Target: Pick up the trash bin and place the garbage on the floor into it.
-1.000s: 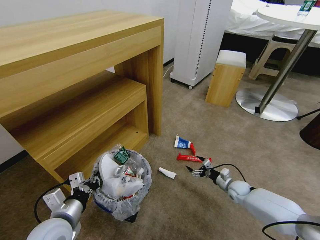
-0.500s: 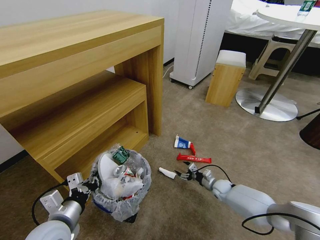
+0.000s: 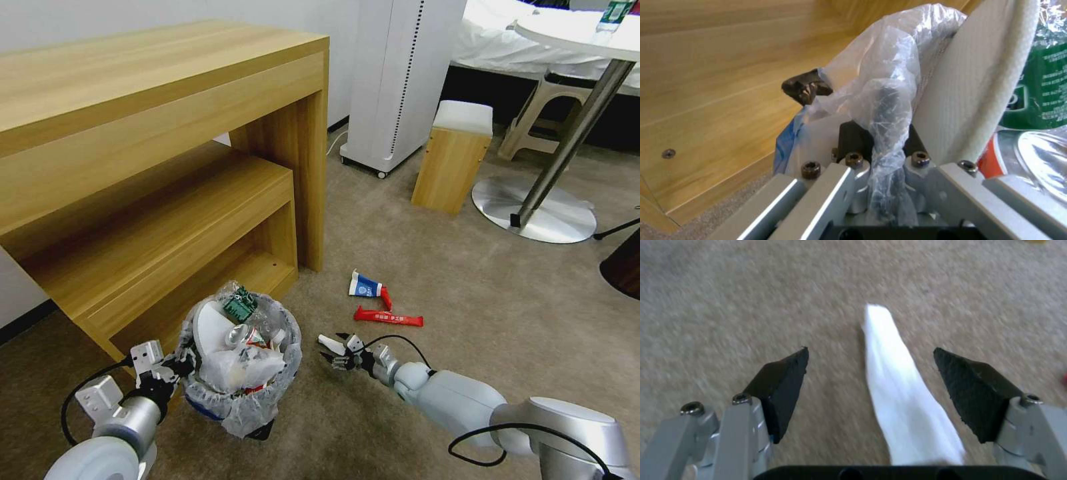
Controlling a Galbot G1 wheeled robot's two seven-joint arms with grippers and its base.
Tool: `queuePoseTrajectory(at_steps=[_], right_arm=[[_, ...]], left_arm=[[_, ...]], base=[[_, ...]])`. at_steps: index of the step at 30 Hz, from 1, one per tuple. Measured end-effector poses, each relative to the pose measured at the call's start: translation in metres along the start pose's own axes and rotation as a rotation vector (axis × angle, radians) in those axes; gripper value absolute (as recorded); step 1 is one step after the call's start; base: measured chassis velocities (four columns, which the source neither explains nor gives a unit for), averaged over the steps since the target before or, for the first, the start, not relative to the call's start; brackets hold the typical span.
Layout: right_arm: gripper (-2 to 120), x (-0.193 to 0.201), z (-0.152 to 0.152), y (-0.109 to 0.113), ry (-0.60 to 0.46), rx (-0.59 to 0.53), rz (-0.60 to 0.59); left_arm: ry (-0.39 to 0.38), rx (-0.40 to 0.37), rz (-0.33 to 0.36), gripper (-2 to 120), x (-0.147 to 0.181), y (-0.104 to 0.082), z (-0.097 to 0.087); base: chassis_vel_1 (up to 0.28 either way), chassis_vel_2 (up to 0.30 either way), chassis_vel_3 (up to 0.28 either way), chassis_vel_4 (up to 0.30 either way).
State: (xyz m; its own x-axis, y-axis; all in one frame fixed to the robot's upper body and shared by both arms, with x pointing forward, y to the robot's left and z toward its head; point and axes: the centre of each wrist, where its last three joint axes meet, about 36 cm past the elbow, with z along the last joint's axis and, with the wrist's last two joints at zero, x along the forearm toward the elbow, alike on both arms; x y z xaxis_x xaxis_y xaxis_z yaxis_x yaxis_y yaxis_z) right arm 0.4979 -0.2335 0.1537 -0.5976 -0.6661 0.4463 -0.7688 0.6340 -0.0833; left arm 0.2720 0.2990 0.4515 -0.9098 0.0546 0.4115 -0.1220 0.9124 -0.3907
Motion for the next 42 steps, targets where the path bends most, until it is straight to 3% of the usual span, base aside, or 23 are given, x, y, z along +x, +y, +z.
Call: queuePoseTrajectory(at_steps=[10, 19, 32, 39, 42], right_arm=[[73, 0.016, 0.018, -0.007, 0.022, -0.008, 0.035], [50, 0.015, 0.025, -0.001, 0.022, 0.003, 0.028], [39, 0.018, 0.027, -0.009, 0.029, 0.023, 0.043], [17, 0.030, 0.035, -0.014, 0.029, 0.032, 0.057], [13, 0.033, 0.036, -0.016, 0.030, 0.034, 0.060]], left_arm=[[0.001, 0.004, 0.004, 3, 0.001, -0.001, 0.000], [-0.001, 0.011, 0.004, 3, 0.008, -0.004, 0.001], [0.001, 0.010, -0.006, 3, 0.013, -0.003, 0.003], [0.001, 0.010, -0.005, 3, 0.009, -0.001, 0.003], [0.002, 0.011, -0.004, 3, 0.009, -0.002, 0.003]], base=[[0.000, 0.000, 0.000, 0.000], [0.000, 0.000, 0.000, 0.000], [0.000, 0.000, 0.000, 0.000], [0.000, 0.000, 0.000, 0.000], [0.000, 0.000, 0.000, 0.000]])
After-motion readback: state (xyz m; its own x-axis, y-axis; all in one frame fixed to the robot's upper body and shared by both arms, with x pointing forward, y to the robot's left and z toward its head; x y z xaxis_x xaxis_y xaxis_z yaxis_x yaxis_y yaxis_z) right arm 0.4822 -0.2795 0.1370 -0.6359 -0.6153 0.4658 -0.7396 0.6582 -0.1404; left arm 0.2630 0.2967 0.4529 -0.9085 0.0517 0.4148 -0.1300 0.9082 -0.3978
